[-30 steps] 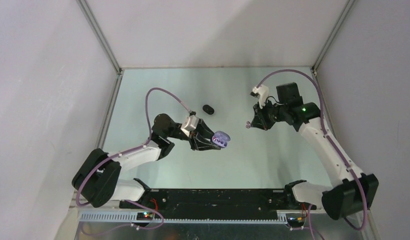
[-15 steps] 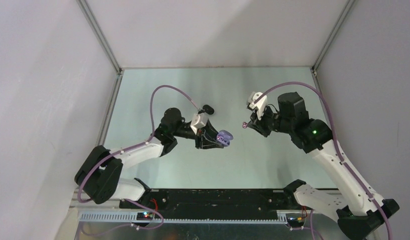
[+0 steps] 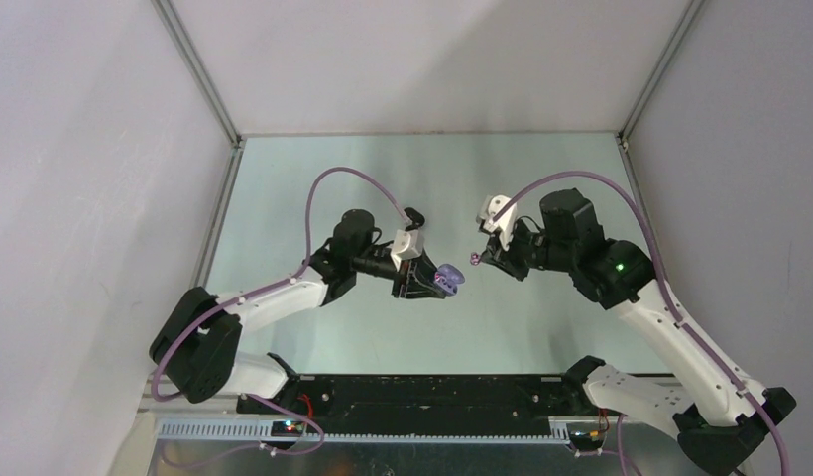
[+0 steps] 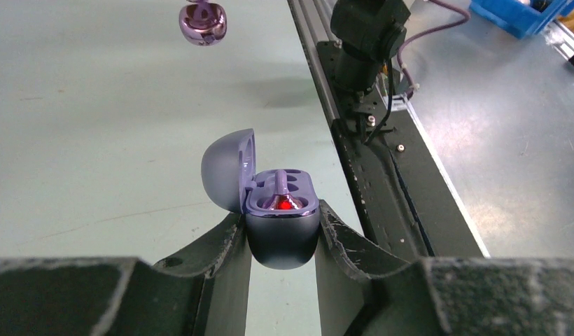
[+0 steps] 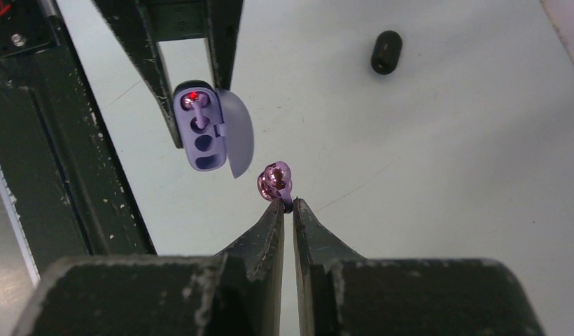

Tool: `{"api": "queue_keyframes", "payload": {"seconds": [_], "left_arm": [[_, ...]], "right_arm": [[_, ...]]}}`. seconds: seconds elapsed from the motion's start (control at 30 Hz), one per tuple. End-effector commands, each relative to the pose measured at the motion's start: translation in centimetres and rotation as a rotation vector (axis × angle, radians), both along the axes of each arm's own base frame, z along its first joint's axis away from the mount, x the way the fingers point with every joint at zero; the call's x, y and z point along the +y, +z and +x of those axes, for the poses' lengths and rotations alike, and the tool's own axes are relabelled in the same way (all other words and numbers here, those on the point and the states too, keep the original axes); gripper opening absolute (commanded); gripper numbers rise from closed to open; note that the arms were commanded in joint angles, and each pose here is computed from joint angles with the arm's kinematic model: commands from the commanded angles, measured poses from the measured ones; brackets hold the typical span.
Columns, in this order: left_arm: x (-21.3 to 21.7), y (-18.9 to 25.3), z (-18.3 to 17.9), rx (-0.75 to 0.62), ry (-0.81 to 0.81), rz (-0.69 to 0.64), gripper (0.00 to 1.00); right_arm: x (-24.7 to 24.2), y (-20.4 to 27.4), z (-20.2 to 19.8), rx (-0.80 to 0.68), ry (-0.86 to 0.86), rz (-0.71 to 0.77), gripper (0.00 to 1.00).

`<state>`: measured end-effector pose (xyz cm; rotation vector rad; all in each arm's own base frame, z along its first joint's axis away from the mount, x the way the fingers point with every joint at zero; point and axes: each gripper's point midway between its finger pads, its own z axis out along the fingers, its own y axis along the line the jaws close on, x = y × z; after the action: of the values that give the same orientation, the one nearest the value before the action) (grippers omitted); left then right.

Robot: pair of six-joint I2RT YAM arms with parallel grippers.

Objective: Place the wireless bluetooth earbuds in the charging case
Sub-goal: Place the earbud in the charging case.

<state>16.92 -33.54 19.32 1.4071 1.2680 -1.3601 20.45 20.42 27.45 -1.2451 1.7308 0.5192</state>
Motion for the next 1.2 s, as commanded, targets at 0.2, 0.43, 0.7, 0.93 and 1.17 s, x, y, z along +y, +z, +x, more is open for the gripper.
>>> {"api": "queue_keyframes", "payload": {"seconds": [0.2, 0.43, 0.7, 0.93, 1.17], "left_arm": [[-0.7, 0.5, 0.1, -0.058, -0.029, 0.017, 0.03], [-0.7, 0.2, -0.1, -0.061, -0.037, 0.032, 0.03], [-0.8, 0.2, -0.3, -0.067, -0.048, 0.040, 0.03], [-0.7, 0.1, -0.5, -0.072, -0.056, 0.047, 0.03], [-0.8, -0.1, -0.7, -0.076, -0.066, 0.053, 0.03]], "right_arm": [[2.0, -2.6, -2.7, 0.039, 0.165, -0.072, 0.12], [2.7, -3.4, -4.4, 0.059, 0.250, -0.103, 0.12], [3.6, -5.0, -5.0, 0.102, 0.288, -0.149, 0.11], [4.1, -5.9, -4.9, 0.096, 0.286, -0.182, 0.11], [4.1, -6.0, -4.6, 0.084, 0.274, -0.191, 0.11]]}}
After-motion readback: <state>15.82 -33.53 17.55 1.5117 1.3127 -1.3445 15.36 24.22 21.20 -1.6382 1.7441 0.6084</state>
